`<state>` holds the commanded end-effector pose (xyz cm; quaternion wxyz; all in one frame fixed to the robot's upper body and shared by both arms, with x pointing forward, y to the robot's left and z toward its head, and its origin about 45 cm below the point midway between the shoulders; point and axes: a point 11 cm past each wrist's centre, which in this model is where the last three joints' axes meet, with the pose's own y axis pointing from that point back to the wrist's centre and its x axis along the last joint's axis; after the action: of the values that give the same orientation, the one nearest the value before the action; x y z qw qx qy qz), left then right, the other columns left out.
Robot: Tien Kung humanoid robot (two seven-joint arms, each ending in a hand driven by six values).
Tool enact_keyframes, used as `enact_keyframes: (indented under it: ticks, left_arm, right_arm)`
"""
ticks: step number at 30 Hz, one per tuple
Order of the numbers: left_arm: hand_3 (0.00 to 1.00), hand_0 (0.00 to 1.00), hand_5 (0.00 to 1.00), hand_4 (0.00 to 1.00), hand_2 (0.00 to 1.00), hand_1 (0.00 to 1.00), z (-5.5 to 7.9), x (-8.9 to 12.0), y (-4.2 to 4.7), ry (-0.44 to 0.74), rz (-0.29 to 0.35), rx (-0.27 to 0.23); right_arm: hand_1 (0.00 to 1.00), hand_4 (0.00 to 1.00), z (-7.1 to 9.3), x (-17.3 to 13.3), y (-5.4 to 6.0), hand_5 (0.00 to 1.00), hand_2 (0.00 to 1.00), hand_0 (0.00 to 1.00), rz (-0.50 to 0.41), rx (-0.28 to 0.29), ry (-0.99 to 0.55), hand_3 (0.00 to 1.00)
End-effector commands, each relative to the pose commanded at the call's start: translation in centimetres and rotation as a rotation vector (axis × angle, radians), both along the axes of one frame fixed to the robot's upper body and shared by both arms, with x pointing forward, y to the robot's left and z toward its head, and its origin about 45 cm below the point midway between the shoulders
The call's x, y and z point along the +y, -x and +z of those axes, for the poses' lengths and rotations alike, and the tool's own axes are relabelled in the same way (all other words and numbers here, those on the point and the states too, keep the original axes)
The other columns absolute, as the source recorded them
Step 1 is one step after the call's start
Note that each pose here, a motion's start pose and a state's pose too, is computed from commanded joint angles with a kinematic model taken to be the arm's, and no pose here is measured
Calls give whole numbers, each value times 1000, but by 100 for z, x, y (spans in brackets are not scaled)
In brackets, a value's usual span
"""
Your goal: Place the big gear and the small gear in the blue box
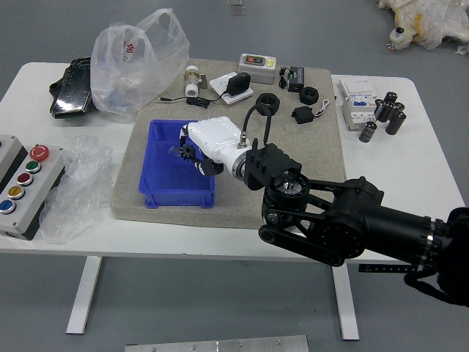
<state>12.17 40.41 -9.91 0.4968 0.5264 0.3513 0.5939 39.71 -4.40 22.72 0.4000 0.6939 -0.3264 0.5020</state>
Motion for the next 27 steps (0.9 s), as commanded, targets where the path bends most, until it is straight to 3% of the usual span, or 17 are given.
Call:
enact_keyframes:
  ticks: [10,14,20,27]
  left_arm:
    - [736,685,297,676,524,415,3,-1,-13,0,-1,-2]
    - [736,685,297,676,524,414,-4,-18,-4,4,-2,0]
    - [736,685,296,676,524,415,-6,4,30,0,4,7]
    - [738,685,296,676,524,415,-10,-17,20,5,0,-3]
  right_arm:
    - [146,909,-27,-132,-61,207,188,104,-62,12,10,816]
    - [147,925,33,-386,-197,228,187,104,-153,17,30,807]
    - [150,923,10,-899,-364,227,190,104,-319,102,117,803]
    - [153,926,-224,-1130,-347,230,193,109,-348,220,195,808]
